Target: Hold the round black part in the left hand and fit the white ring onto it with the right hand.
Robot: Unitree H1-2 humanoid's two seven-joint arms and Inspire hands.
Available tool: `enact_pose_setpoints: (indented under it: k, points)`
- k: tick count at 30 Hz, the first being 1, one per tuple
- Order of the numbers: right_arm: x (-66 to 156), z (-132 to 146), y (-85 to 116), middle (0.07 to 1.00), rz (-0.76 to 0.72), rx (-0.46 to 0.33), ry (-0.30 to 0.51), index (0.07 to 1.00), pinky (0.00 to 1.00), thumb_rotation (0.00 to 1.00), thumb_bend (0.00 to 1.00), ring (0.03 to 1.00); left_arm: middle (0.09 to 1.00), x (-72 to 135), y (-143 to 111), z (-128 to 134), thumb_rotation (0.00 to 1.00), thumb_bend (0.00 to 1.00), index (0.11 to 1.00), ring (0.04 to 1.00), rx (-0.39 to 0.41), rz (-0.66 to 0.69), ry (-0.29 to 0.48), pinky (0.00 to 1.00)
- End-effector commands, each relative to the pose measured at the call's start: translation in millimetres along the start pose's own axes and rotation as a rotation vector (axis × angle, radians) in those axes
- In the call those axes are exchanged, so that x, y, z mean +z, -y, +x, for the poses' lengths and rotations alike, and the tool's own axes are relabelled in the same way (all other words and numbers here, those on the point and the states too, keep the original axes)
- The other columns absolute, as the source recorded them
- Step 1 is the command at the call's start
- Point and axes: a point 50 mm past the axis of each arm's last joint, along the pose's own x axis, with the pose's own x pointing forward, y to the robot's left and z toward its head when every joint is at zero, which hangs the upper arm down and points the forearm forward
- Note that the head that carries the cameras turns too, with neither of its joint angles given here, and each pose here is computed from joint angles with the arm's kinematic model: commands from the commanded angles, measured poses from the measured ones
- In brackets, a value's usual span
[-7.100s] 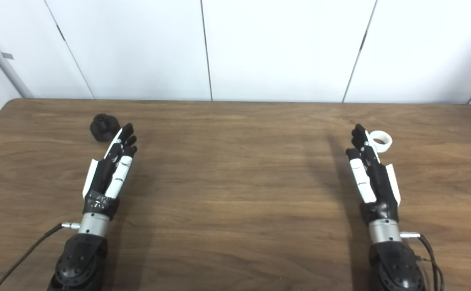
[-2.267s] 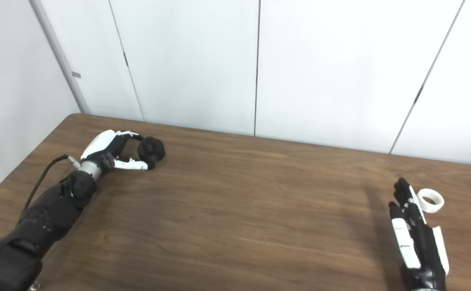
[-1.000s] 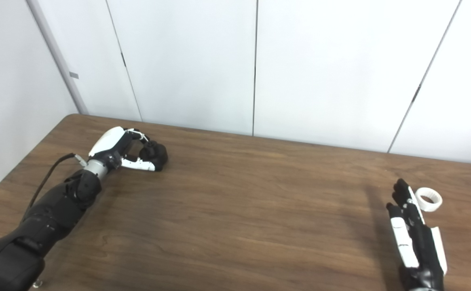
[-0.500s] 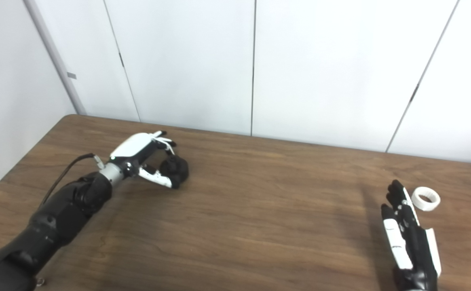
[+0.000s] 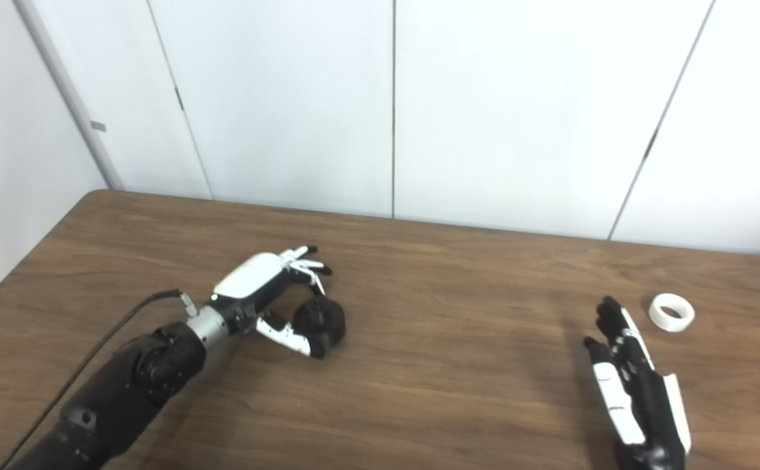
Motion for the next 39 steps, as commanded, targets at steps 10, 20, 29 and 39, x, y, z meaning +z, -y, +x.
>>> enact_pose_setpoints:
  k: [10,20,29,39]
  points:
    - [51,9,-10,0.944,-0.030,0.012,0.172,0.914,0.83,0.76,0.32,0.939,0.859,47,4,9,0.06,0.52,0.479,1.000,-0.039,0.008,0.185,1.00]
    - [67,6,-22,0.938,-0.029,0.016,0.201,0.906,0.85,0.77,0.34,0.937,0.858,67,19,14,0.06,0.52,0.479,1.000,-0.092,0.014,0.261,1.00]
    - [76,4,-28,0.935,-0.049,0.008,0.246,0.905,0.84,0.76,0.33,0.935,0.845,62,34,17,0.05,0.52,0.478,1.000,-0.122,0.051,0.253,1.00]
    - [88,3,-30,0.936,-0.087,0.003,0.249,0.902,0.85,0.82,0.38,0.936,0.842,58,37,18,0.05,0.52,0.479,1.000,-0.093,0.116,0.272,1.00]
